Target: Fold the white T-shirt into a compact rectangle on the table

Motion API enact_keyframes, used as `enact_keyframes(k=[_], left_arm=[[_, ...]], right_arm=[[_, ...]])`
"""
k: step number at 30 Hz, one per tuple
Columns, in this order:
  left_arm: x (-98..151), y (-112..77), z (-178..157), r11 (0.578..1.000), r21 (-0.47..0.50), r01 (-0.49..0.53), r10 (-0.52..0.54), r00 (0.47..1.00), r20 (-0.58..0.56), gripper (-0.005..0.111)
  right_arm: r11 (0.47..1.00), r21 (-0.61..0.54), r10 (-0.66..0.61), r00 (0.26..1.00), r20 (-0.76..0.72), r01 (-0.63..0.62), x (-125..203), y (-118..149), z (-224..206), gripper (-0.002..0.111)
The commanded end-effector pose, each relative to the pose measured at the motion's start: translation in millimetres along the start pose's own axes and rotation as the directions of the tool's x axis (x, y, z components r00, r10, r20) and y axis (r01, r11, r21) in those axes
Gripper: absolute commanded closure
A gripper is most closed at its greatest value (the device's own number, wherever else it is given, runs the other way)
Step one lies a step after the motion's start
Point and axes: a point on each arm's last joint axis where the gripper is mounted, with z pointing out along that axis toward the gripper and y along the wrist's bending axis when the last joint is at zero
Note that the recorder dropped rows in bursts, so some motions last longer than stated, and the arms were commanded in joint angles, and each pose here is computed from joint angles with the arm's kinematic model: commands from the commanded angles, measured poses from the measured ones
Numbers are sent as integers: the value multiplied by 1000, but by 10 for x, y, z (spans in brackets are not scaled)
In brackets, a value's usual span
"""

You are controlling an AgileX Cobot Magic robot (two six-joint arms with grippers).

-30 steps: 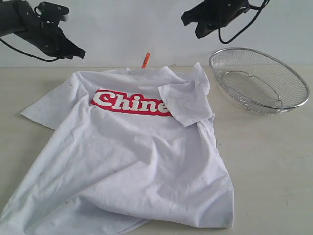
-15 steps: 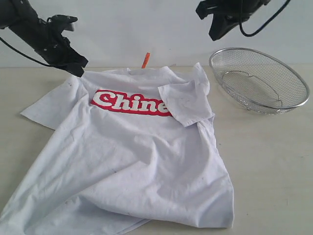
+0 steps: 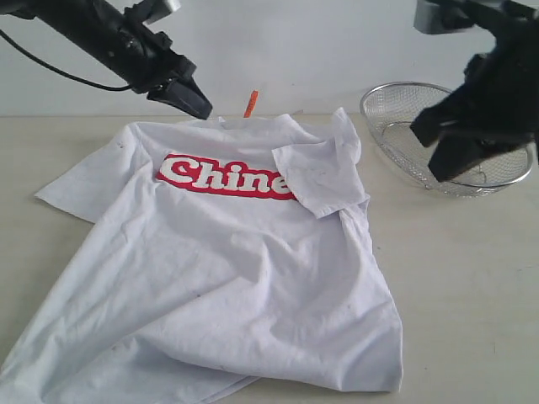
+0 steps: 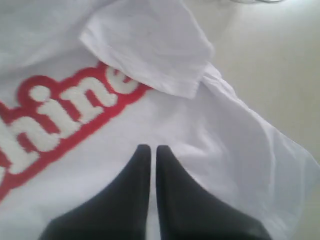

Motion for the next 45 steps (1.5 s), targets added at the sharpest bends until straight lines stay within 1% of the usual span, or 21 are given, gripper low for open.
enact_keyframes(k=[1, 4, 6, 8, 12, 15, 17, 18, 22, 23, 24, 25, 26, 28, 31, 33, 34, 37, 39, 42, 45], left_arm=[[116, -500, -11, 998, -23, -61, 60, 997, -44, 102], [307, -646, -21, 994, -96, -52, 51, 999, -18, 102], [503, -670, -13, 990, -137, -19, 18, 1000, -7, 102], [707, -678, 29, 987, -161, -2, -1, 1000, -18, 102], [1155, -635, 228, 981, -190, 43, -55, 997, -58, 102], [1354, -588, 342, 973, -222, 57, -66, 997, -35, 102], [1403, -533, 379, 959, -276, 61, -55, 998, 28, 102], [1410, -525, 382, 956, -285, 63, -56, 998, 36, 102], [1467, -463, 485, 956, -281, 81, -82, 997, 10, 102], [1509, -423, 564, 956, -271, 109, -113, 994, -1, 102], [1525, -408, 599, 956, -265, 129, -134, 991, -1, 102], [1566, -419, 664, 961, -219, 166, -175, 984, -21, 102], [1593, -454, 702, 969, -183, 168, -180, 982, -52, 102], [1597, -480, 709, 972, -161, 172, -183, 981, -61, 102], [1613, -454, 731, 974, -173, 147, -161, 984, -70, 101], [1649, -402, 788, 970, -191, 153, -170, 982, -77, 90], [1677, -371, 831, 967, -197, 162, -181, 980, -84, 79], [1702, -340, 870, 963, -207, 171, -192, 978, -86, 64], [1696, -323, 868, 960, -223, 169, -190, 979, -76, 61], [1689, -295, 868, 954, -249, 167, -187, 980, -62, 61], [1691, -272, 875, 950, -266, 166, -187, 981, -55, 62]], right_arm=[[999, 11, 39, 996, 81, -40, 393, 89, -36, 108], [997, 15, 73, 995, 66, -74, 654, 106, 78, 108], [996, 17, 88, 994, 57, -90, 786, 108, 165, 108], [993, 6, 115, 992, 45, -116, 894, 112, 271, 108], [984, -49, 173, 984, 42, -171, 1068, 147, 473, 108], [983, -108, 155, 987, 47, -150, 1137, 192, 572, 108], [984, -132, 127, 991, 44, -120, 1162, 203, 638, 108], [983, -133, 129, 991, 30, -124, 1173, 198, 668, 108], [970, -171, 155, 982, -108, -172, 1205, 177, 903, 108], [965, -191, 154, 979, -130, -177, 1202, 176, 976, 104], [962, -201, 157, 978, -140, -183, 1200, 177, 1009, 98], [958, -214, 161, 974, -158, -193, 1203, 177, 1056, 81], [956, -216, 164, 972, -166, -198, 1205, 175, 1076, 64], [953, -221, 174, 971, -167, -208, 1202, 180, 1080, 50], [944, -242, 189, 969, -158, -223, 1187, 198, 1076, 50], [938, -259, 199, 969, -145, -231, 1164, 204, 1104, 50], [931, -281, 198, 969, -149, -234, 1156, 211, 1144, 50], [926, -302, 186, 970, -156, -226, 1154, 213, 1206, 50], [925, -303, 187, 969, -158, -228, 1152, 204, 1245, 50], [924, -303, 194, 969, -155, -234, 1142, 187, 1317, 50], [915, -330, 190, 969, -156, -233, 1136, 189, 1395, 50]])
